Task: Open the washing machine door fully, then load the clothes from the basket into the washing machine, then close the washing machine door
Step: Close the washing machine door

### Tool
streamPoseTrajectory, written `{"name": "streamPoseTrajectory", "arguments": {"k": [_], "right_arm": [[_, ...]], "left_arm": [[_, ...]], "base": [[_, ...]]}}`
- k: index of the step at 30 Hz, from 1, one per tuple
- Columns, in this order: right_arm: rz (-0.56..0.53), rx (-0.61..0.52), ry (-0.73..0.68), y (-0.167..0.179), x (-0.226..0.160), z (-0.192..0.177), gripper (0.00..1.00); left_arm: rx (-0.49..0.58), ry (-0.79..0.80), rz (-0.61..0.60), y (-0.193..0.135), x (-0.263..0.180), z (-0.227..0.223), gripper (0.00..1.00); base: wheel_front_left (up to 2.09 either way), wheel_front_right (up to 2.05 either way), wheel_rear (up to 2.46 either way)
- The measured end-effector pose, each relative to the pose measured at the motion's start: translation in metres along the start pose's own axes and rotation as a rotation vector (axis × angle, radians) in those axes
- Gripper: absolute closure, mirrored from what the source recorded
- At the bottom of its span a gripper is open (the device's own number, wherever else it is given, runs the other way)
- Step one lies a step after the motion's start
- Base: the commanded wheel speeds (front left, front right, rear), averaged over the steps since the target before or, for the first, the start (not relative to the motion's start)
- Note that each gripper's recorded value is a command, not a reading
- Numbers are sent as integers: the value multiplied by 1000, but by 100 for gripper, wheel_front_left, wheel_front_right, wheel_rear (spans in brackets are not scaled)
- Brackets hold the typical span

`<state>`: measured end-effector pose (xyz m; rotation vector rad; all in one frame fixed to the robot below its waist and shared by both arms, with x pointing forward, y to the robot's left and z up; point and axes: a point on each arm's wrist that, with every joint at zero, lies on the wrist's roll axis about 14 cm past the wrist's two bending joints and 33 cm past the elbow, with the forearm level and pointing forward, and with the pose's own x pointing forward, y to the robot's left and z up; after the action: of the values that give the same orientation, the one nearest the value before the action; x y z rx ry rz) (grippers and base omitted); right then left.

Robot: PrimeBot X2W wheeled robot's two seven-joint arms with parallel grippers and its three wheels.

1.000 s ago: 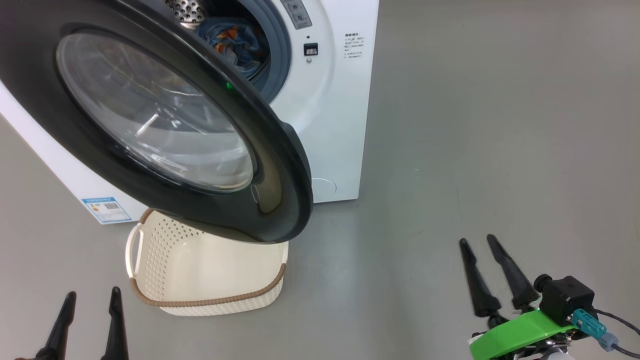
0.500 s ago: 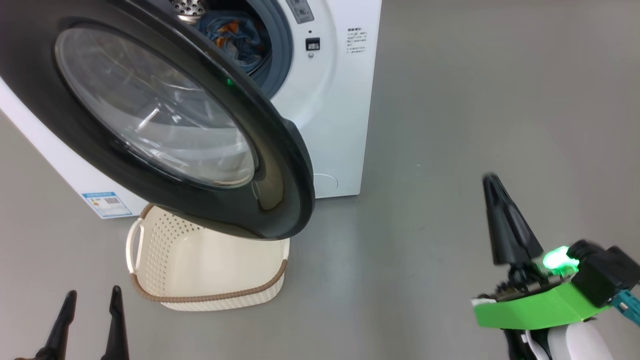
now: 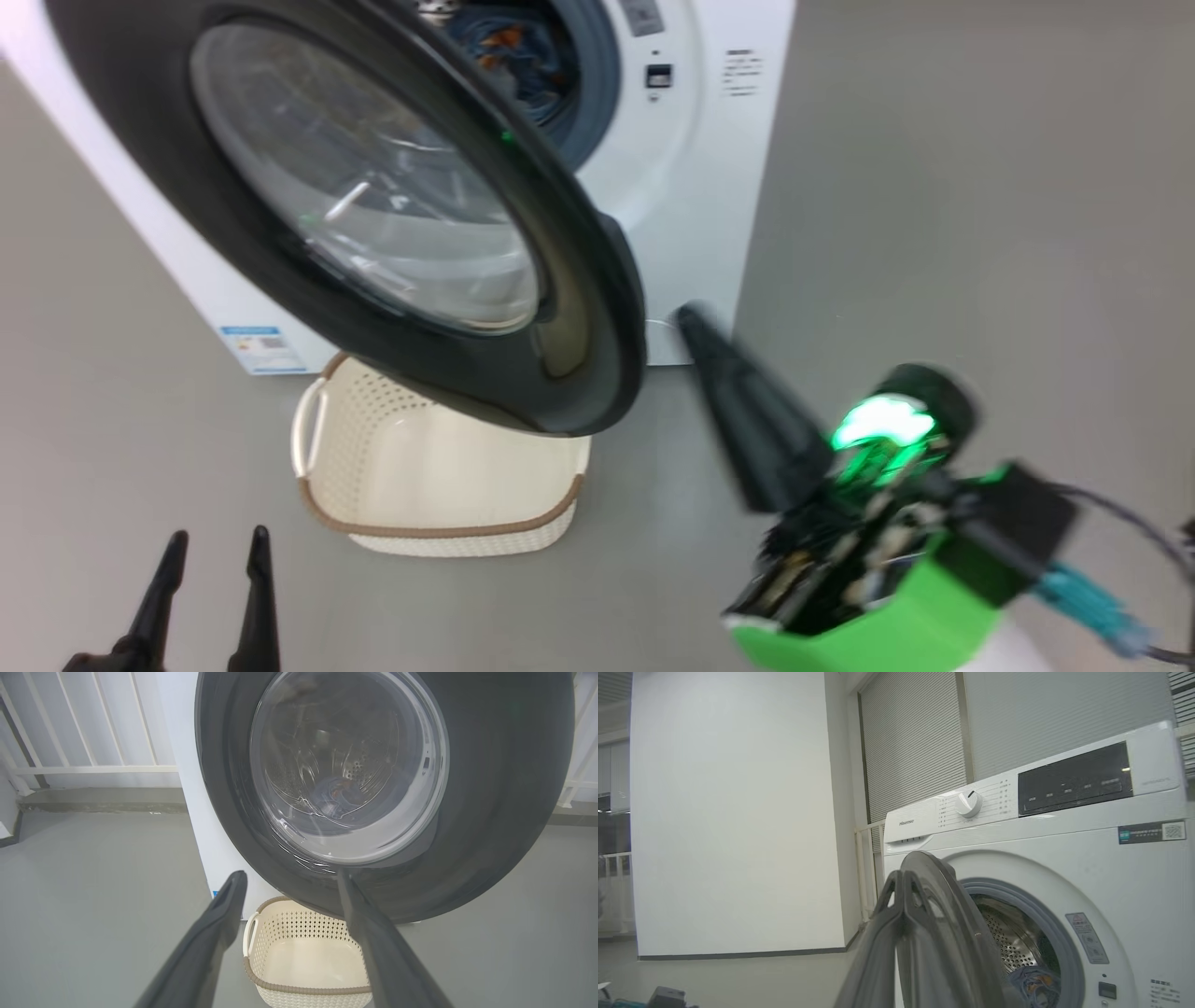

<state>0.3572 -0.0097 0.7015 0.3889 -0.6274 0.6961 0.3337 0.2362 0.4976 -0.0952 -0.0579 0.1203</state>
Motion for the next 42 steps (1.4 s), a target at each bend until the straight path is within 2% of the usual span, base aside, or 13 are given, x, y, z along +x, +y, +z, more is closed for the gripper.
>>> {"name": "streamPoseTrajectory", "arguments": {"k": [3,11,17,20,25,36,42], "right_arm": [[93,87,92,29,1,-34,100],[211,185,364,67,-27,-120,100],[247,224,533,73,-49,-173,100],[232,231,593,66,-57,-194,100],[193,204,617,42,-51,-216,100],[2,160,557,-31,-27,-232,100],[-62,133,506,-60,-8,-237,100]], "left_arm": [[-3,-13,10,2,-3,4,0],[-8,-31,42,9,-9,11,0],[-8,-28,50,10,-7,11,0],[-19,-23,56,11,-4,9,0],[-27,-9,68,13,4,5,0],[-31,18,64,12,29,-7,0],[-51,31,45,5,44,-14,0]], "base": [[0,0,0],[0,0,0],[0,0,0],[0,0,0],[0,0,0],[0,0,0],[0,0,0]]}}
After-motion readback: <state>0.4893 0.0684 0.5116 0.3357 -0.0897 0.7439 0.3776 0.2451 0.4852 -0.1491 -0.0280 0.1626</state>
